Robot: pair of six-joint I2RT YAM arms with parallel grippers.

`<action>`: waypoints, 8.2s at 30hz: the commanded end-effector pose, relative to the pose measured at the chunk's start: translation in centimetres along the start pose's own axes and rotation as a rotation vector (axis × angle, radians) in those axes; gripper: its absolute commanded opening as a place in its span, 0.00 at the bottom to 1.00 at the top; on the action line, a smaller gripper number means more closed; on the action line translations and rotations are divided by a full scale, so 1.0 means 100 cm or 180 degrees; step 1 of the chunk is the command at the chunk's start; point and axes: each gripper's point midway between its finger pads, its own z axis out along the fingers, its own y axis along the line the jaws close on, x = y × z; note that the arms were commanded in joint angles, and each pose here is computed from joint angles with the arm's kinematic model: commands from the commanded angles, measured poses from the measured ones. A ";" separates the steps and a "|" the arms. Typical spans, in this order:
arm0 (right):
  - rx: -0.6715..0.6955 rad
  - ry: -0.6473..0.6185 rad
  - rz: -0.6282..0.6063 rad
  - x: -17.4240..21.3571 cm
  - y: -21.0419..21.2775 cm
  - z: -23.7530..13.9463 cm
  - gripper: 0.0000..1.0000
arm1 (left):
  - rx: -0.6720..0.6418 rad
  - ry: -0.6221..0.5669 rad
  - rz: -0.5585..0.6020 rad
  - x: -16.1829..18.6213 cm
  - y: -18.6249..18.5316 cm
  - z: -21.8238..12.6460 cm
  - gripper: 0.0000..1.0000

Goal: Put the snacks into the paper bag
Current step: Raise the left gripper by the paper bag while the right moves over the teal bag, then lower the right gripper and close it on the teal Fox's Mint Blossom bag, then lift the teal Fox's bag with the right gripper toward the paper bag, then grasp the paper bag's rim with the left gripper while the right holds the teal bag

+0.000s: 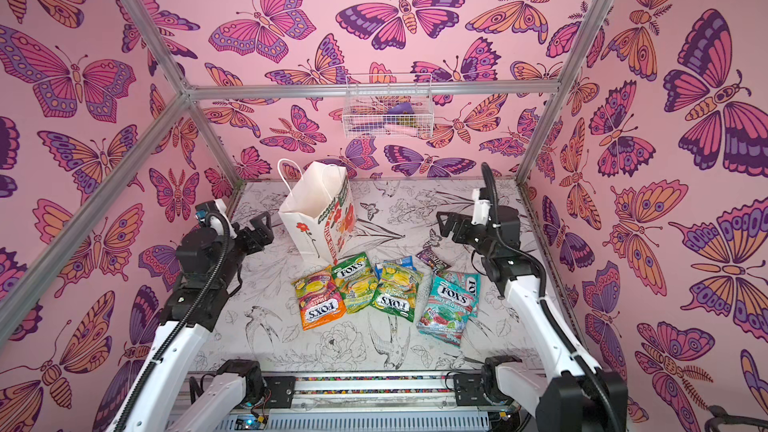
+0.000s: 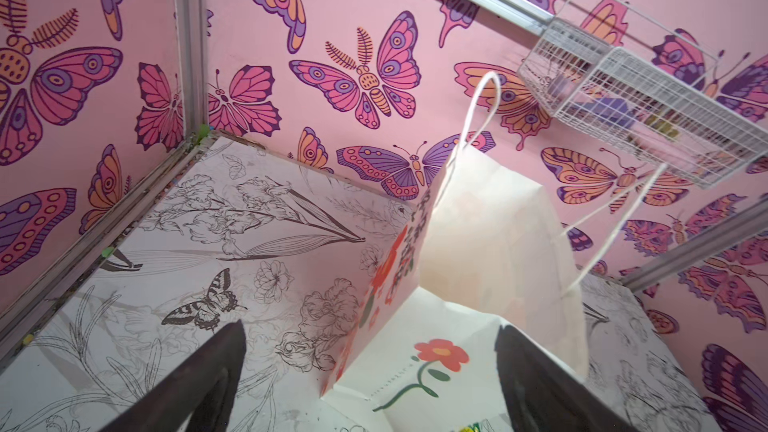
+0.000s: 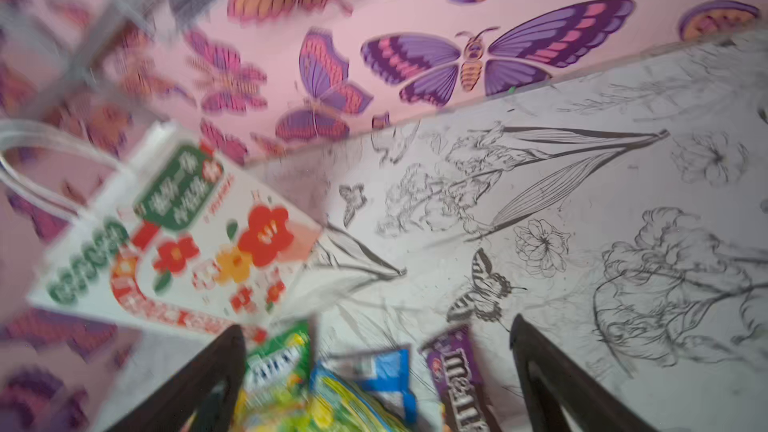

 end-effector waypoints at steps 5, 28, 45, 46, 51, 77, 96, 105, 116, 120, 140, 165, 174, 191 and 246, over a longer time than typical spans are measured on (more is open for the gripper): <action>-0.0009 0.0502 0.0806 0.038 -0.010 0.005 0.99 | 0.0395 0.0408 -0.0086 0.000 -0.032 -0.013 0.96; 0.1202 0.1437 0.0615 0.130 -0.068 -0.071 0.96 | 0.0655 0.0846 -0.0079 0.007 -0.053 -0.013 0.95; 0.1658 0.1756 0.0861 0.191 -0.102 -0.097 0.78 | 0.0563 0.0995 -0.0006 0.016 -0.047 -0.006 0.95; 0.1695 0.1749 0.0870 0.191 -0.104 -0.098 0.78 | 0.0557 0.0999 -0.0008 0.017 -0.046 -0.007 0.95; 0.1758 0.1709 0.0920 0.196 -0.111 -0.097 0.78 | 0.0559 0.0980 0.0001 0.016 -0.046 -0.009 0.95; 0.1489 0.1788 0.1147 0.224 -0.109 -0.076 0.48 | 0.0540 0.1016 -0.0006 0.024 -0.042 -0.010 0.95; 0.1339 0.1728 0.1059 0.209 -0.094 -0.069 0.00 | 0.0521 0.1009 0.0052 0.024 -0.041 -0.010 0.95; 0.1141 0.1577 0.0759 0.183 -0.065 -0.065 0.00 | 0.0489 0.1038 0.0073 0.030 -0.037 -0.010 0.95; 0.0869 0.1396 0.0440 0.150 -0.033 -0.056 0.00 | 0.0443 0.1019 0.0182 0.028 -0.034 -0.015 0.96; 0.0764 0.1360 0.0367 0.141 -0.022 -0.051 0.00 | 0.0450 0.1004 0.0186 0.026 -0.035 -0.015 0.96; 0.0380 0.1118 0.0213 0.092 0.025 -0.037 0.00 | 0.0442 0.1034 0.0207 0.028 -0.034 -0.017 0.96; -0.0215 0.0924 -0.0155 0.053 0.076 -0.032 0.00 | 0.0520 0.1070 0.0232 0.026 -0.040 -0.013 0.96; -0.0453 0.0754 -0.0379 0.035 0.100 -0.031 0.00 | 0.0504 0.1111 0.0249 0.029 -0.039 -0.008 0.96; -0.0750 0.0956 -0.1037 0.036 0.139 -0.035 0.00 | 0.0504 0.1189 0.0410 0.014 -0.045 0.019 0.90; -0.0954 0.0839 -0.1181 0.028 0.157 -0.036 0.00 | 0.0174 0.1713 0.0778 0.036 -0.025 0.108 0.00</action>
